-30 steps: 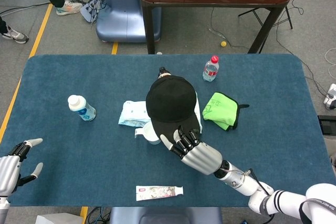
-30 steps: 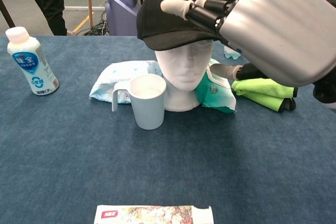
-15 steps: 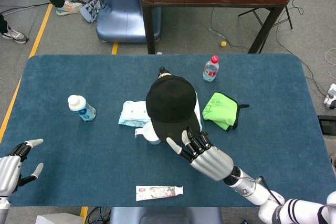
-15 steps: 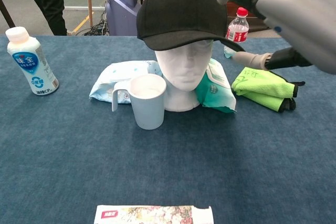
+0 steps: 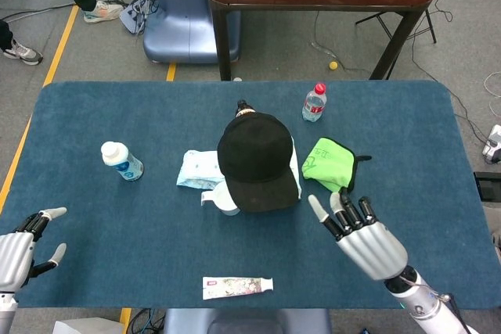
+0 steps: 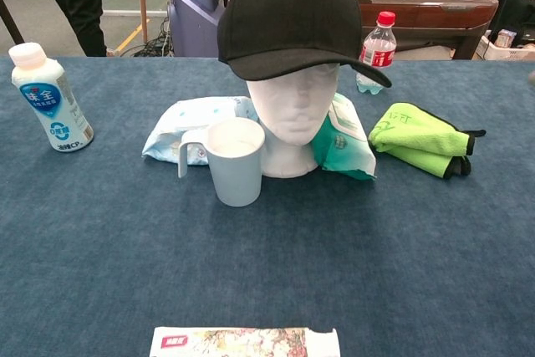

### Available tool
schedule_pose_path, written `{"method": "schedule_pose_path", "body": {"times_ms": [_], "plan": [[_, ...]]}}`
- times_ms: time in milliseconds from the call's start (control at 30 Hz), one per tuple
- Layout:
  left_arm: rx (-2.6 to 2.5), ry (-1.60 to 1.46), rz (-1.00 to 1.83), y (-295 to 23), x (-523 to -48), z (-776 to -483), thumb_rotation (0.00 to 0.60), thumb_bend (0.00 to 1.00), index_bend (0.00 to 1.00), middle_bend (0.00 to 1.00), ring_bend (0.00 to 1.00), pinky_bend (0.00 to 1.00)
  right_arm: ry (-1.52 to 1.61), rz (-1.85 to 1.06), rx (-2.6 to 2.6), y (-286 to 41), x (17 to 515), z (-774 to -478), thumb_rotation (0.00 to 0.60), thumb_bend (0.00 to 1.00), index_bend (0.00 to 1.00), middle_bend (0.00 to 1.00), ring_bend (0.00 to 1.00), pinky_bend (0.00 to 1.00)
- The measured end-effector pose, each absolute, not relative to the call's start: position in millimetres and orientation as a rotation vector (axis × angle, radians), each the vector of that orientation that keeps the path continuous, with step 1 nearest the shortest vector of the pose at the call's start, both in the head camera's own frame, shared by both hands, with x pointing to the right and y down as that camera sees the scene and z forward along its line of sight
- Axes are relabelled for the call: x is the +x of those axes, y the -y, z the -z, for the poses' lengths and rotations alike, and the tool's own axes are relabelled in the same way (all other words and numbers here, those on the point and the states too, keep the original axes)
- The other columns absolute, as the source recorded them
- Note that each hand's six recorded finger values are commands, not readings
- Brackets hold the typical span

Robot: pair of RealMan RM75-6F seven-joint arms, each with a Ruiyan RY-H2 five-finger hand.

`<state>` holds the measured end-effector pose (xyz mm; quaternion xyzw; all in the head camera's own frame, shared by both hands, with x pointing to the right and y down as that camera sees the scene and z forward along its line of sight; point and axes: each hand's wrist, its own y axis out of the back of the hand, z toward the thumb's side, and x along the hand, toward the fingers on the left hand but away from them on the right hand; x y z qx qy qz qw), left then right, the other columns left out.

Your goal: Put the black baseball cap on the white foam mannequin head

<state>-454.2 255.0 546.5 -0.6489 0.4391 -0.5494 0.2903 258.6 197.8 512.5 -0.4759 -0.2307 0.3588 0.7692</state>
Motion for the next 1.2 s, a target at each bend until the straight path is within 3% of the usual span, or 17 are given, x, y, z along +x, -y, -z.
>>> {"method": "schedule_pose_path", "body": {"times_ms": [333, 800, 1200], "plan": [[-1.732, -1.169, 1.47, -255, -455, -548, 0.6, 0.31, 0.23, 0.26, 0.24, 0.42, 0.678, -1.067, -1.207, -202, 315, -522, 0.6, 0.06, 0.22, 0.38, 0.28, 0.49], [-1.717, -1.172, 1.467, -255, -455, -549, 0.6, 0.31, 0.23, 0.26, 0.24, 0.42, 0.969, -1.319, -1.345, -213, 403, -557, 0.6, 0.06, 0.22, 0.38, 0.28, 0.49], [-1.716, -1.151, 1.487, -257, -455, -556, 0.6, 0.31, 0.23, 0.26, 0.24, 0.42, 1.004, -1.394, -1.377, -212, 426, -574, 0.6, 0.06, 0.22, 0.38, 0.28, 0.48]]}}
